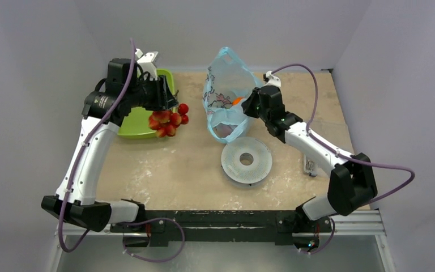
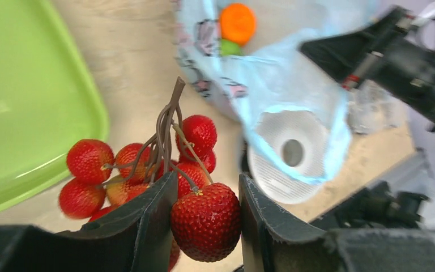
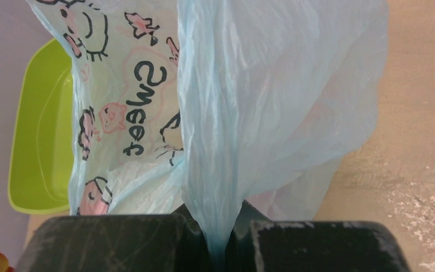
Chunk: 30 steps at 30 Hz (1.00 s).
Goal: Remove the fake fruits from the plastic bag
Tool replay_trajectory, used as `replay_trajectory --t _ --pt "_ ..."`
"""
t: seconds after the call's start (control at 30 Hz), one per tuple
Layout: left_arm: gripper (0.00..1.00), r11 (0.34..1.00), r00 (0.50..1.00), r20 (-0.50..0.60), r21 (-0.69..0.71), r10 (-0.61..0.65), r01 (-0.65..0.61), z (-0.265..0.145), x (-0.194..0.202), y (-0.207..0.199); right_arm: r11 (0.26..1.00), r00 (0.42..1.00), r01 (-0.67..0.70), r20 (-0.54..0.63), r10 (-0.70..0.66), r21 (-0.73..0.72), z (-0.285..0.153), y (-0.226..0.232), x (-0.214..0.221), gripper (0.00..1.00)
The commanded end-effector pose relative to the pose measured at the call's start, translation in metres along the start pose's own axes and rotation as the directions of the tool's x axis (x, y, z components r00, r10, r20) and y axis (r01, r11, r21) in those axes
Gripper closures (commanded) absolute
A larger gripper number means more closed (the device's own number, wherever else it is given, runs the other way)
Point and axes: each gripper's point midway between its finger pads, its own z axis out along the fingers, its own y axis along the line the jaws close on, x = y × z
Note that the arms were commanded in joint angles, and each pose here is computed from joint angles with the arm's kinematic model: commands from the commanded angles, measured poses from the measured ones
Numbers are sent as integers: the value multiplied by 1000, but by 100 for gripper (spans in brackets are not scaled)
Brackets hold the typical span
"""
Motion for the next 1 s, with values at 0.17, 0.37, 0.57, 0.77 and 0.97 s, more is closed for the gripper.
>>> replay_trajectory --t 0.17,0.37,0.57,0.77,0.97 --pt "100 846 990 4 -520 144 -121 3 -30 121 997 999 42 32 -40 -58 -17 6 -8 100" --pt "100 781 992 -91 -612 91 -127 39 -25 161 997 998 58 24 -57 -58 -20 3 -3 100" --pt "100 759 989 -135 -639 53 -128 78 -9 191 995 997 72 20 -70 -64 -23 4 -4 100" --pt "99 754 983 -182 -642 25 -138 89 8 203 993 995 96 -3 -97 -71 -20 1 7 100" --pt "83 739 975 -222 -659 -11 -141 92 17 220 989 993 101 -55 -108 -105 -14 4 21 100"
